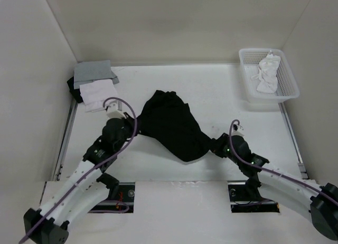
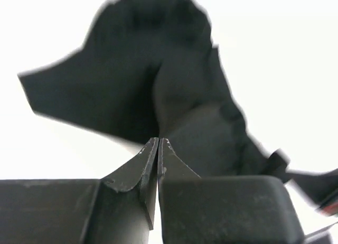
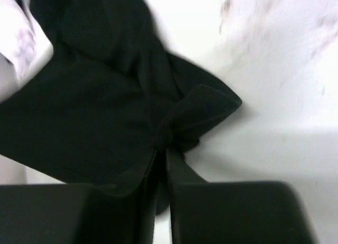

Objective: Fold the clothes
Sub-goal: Flatten the tank top out, then fold the tank top

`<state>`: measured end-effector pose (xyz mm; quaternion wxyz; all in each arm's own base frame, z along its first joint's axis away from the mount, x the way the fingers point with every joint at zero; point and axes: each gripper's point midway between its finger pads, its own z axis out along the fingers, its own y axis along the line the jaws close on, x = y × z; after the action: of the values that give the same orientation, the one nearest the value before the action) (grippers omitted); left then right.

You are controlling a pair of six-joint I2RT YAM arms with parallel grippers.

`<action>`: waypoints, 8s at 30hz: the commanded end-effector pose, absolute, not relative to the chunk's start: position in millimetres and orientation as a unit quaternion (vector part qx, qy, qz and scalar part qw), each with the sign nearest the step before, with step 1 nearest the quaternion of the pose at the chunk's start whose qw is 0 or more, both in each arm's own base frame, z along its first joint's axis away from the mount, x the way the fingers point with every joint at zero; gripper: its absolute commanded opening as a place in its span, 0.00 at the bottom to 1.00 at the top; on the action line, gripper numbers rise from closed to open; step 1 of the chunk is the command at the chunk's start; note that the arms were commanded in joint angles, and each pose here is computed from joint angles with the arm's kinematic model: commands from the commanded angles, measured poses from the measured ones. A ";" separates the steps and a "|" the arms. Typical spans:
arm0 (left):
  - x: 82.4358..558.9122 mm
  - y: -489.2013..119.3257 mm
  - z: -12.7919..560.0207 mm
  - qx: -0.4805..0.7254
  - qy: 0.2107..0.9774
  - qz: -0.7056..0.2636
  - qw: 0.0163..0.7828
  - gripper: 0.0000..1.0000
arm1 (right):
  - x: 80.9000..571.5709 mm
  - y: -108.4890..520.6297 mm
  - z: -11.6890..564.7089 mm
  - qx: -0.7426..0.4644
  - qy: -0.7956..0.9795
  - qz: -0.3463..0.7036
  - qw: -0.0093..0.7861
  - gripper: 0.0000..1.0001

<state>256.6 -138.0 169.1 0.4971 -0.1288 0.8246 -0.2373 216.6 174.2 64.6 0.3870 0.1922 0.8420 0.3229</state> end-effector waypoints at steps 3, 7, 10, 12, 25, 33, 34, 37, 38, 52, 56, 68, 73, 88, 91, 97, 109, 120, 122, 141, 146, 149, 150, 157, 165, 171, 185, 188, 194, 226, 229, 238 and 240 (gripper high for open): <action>248.6 -78.3 190.5 -0.194 0.804 -0.180 0.533 0.00 | 148.3 213.1 54.5 0.112 0.896 0.324 0.283 0.48; 245.9 -59.4 180.8 -0.228 0.797 -0.171 0.532 0.00 | 148.7 202.6 75.2 0.109 0.897 0.289 0.318 0.58; 245.3 -58.7 174.3 -0.245 0.792 -0.186 0.527 0.00 | 158.0 191.5 88.5 0.122 0.889 0.277 0.344 0.55; 246.8 -66.5 168.0 -0.240 0.793 -0.205 0.520 0.00 | 166.2 194.8 92.8 0.117 0.888 0.275 0.351 0.38; 249.0 -82.9 152.8 -0.228 0.794 -0.241 0.509 0.00 | 237.0 288.4 106.7 0.023 0.877 0.260 0.403 0.46; 249.8 -88.0 154.7 -0.220 0.791 -0.254 0.511 0.00 | 255.3 313.3 73.5 -0.001 0.891 0.238 0.387 0.36; 249.8 -88.6 155.1 -0.219 0.791 -0.255 0.511 0.00 | 254.2 314.8 72.8 -0.003 0.891 0.240 0.384 0.30; 250.1 -89.2 156.1 -0.218 0.790 -0.257 0.512 0.00 | 251.9 311.7 74.9 -0.003 0.891 0.240 0.385 0.13; 250.3 -88.9 155.4 -0.219 0.790 -0.257 0.512 0.00 | 247.5 310.6 77.2 -0.005 0.891 0.242 0.383 0.09; 254.0 -80.6 161.4 -0.242 0.778 -0.255 0.521 0.01 | 55.3 221.6 35.6 -0.035 0.964 0.192 0.183 0.33; 253.6 -83.1 163.5 -0.241 0.776 -0.263 0.521 0.01 | 74.0 219.2 62.0 0.052 0.940 0.242 0.234 0.53; 252.1 -93.2 158.3 -0.231 0.776 -0.278 0.516 0.01 | 95.2 264.7 51.0 0.087 0.931 0.253 0.247 0.51; 251.6 -99.5 156.4 -0.225 0.778 -0.288 0.511 0.01 | 102.5 283.9 47.6 0.081 0.934 0.232 0.259 0.45; 251.6 -99.2 161.3 -0.222 0.773 -0.293 0.517 0.01 | 84.4 287.1 20.1 0.030 0.967 0.097 0.232 0.44; 252.3 -99.8 162.4 -0.223 0.769 -0.297 0.520 0.02 | 80.2 283.4 15.4 0.029 0.971 0.075 0.227 0.40; 252.4 -99.9 163.5 -0.223 0.767 -0.300 0.522 0.02 | 81.2 269.6 11.8 0.058 0.968 0.069 0.233 0.19; 256.3 -98.1 200.7 -0.230 0.738 -0.318 0.548 0.01 | 102.0 230.6 97.3 0.060 0.929 0.125 0.344 0.00; 219.9 -51.6 431.8 -0.242 0.538 -0.354 0.725 0.00 | 160.0 124.1 380.0 0.082 0.774 0.190 0.598 0.00; 205.4 -38.9 477.2 -0.242 0.492 -0.353 0.758 0.00 | 168.5 111.4 433.6 0.087 0.742 0.178 0.641 0.00; 394.3 -35.6 400.2 -0.316 0.575 -0.267 0.706 0.00 | 344.4 198.8 464.3 0.016 0.685 0.240 0.688 0.00; 461.9 -34.5 415.5 -0.312 0.580 -0.287 0.696 0.00 | 435.5 183.7 465.3 0.032 0.699 0.238 0.674 0.00; 476.4 -31.5 476.1 -0.289 0.548 -0.299 0.725 0.00 | 453.8 169.2 518.9 0.037 0.670 0.225 0.706 0.00; 476.0 -29.7 492.6 -0.284 0.538 -0.301 0.734 0.00 | 453.3 167.4 534.8 0.036 0.660 0.226 0.716 0.00; 444.0 -12.5 594.2 -0.240 0.465 -0.295 0.799 0.00 | 425.2 152.2 645.7 0.032 0.565 0.237 0.790 0.00; 426.4 1.8 594.0 -0.244 0.463 -0.272 0.807 0.00 | 409.9 144.3 638.8 0.033 0.583 0.231 0.778 0.00; 412.7 -4.8 534.2 -0.258 0.494 -0.271 0.785 0.00 | 401.1 133.9 563.4 0.035 0.637 0.193 0.746 0.00; 268.7 -20.8 245.7 -0.351 0.641 -0.248 0.635 0.00 | 196.5 189.8 227.9 0.045 0.798 0.338 0.497 0.00; 235.2 -22.8 228.4 -0.337 0.673 -0.234 0.616 0.00 | 139.8 190.1 179.2 0.063 0.833 0.370 0.408 0.00; 192.7 -27.5 234.7 -0.327 0.690 -0.245 0.598 0.01 | 69.1 179.1 141.9 0.070 0.876 0.375 0.295 0.00; 576.9 -59.1 259.2 -0.323 0.672 -0.192 0.638 0.01 | 515.4 125.3 230.0 0.164 0.784 0.210 0.561 0.00; 613.0 -64.8 244.3 -0.317 0.684 -0.188 0.629 0.03 | 550.9 118.5 214.2 0.171 0.794 0.205 0.547 0.00; 656.5 -67.7 199.9 -0.326 0.712 -0.190 0.593 0.38 | 607.1 116.3 187.9 0.192 0.796 0.209 0.535 0.50; 632.9 -64.1 217.4 -0.322 0.700 -0.188 0.609 0.41 | 593.2 113.0 197.4 0.195 0.791 0.210 0.541 0.58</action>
<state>652.5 -73.7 138.4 0.5586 -0.3275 0.7436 -0.1664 595.2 109.3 136.6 0.4925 0.2040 0.8264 0.1815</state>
